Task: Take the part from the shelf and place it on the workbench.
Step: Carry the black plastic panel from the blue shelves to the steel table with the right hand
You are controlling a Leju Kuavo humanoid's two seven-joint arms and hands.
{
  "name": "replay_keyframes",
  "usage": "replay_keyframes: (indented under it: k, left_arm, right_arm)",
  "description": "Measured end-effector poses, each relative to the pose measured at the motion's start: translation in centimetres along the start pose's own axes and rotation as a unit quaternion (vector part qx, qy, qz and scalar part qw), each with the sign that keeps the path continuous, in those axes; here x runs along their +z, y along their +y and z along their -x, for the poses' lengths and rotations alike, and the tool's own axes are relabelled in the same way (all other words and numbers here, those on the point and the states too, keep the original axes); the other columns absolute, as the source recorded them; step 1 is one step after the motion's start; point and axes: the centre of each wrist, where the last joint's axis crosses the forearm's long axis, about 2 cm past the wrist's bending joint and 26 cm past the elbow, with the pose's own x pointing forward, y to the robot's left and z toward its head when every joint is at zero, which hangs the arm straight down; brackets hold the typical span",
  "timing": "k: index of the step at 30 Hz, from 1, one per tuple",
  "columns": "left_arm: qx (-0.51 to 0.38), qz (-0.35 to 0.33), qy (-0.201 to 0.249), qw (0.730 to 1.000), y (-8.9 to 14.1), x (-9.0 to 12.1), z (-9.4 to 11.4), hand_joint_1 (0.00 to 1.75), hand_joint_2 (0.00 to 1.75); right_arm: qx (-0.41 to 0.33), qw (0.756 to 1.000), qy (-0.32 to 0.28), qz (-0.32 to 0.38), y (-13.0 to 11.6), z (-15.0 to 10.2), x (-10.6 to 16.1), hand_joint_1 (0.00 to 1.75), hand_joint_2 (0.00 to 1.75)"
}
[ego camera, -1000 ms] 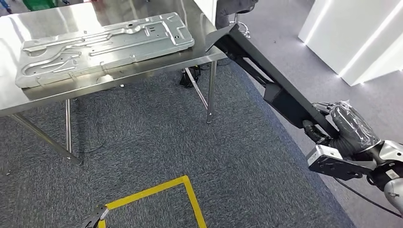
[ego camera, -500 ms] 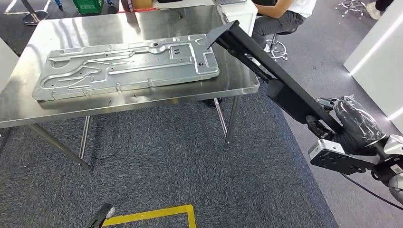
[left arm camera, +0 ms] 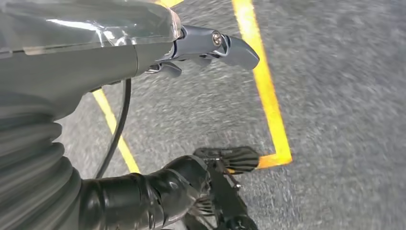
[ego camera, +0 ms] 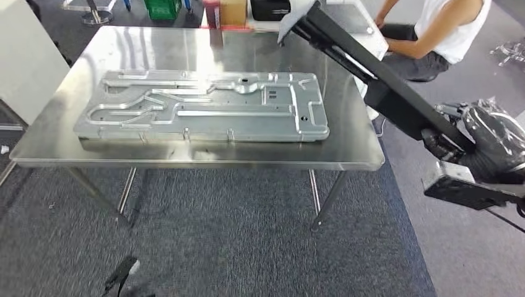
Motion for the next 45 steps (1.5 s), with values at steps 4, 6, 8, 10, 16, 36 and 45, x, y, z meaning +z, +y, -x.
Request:
replay_keyframes:
  k: [4,6,8,10,16,36,45]
  left_arm:
    - [0.012,0.000,0.012,1.000,-0.6,0.2,0.9,0.00,1.75]
    - [0.018,0.005,0.016,1.000,-1.2,0.1,1.3,0.00,1.75]
    - [0.024,0.006,0.017,1.000,-1.6,0.0,1.6,0.00,1.75]
    - [0.026,0.007,0.018,0.999,-1.6,0.1,1.7,0.00,1.75]
    - [0.026,0.006,0.012,1.000,-1.6,-0.2,1.1,0.00,1.75]
    - [0.031,0.005,0.014,0.999,-2.0,-0.5,0.7,0.00,1.75]
    - [0.023,0.005,0.016,1.000,-2.1,-0.6,0.6,0.00,1.75]
  right_arm:
    - [0.004,1.000,0.013,-0.021,0.8,0.3,0.0,1.75,1.75]
    - [0.009,0.999,0.020,-0.030,0.9,0.4,-0.1,1.75,1.75]
    - [0.017,0.999,0.026,-0.035,0.6,0.6,-0.5,1.75,1.75]
    - [0.025,0.998,0.029,-0.042,0.1,0.7,-1.0,1.75,1.75]
    - [0.035,0.996,0.035,-0.073,-0.6,1.0,-2.4,1.75,1.75]
    - [0.078,0.983,0.065,-0.156,-1.1,2.7,-6.4,1.75,1.75]
    - [0.097,0.977,0.075,-0.174,0.9,3.0,-8.2,1.75,1.75]
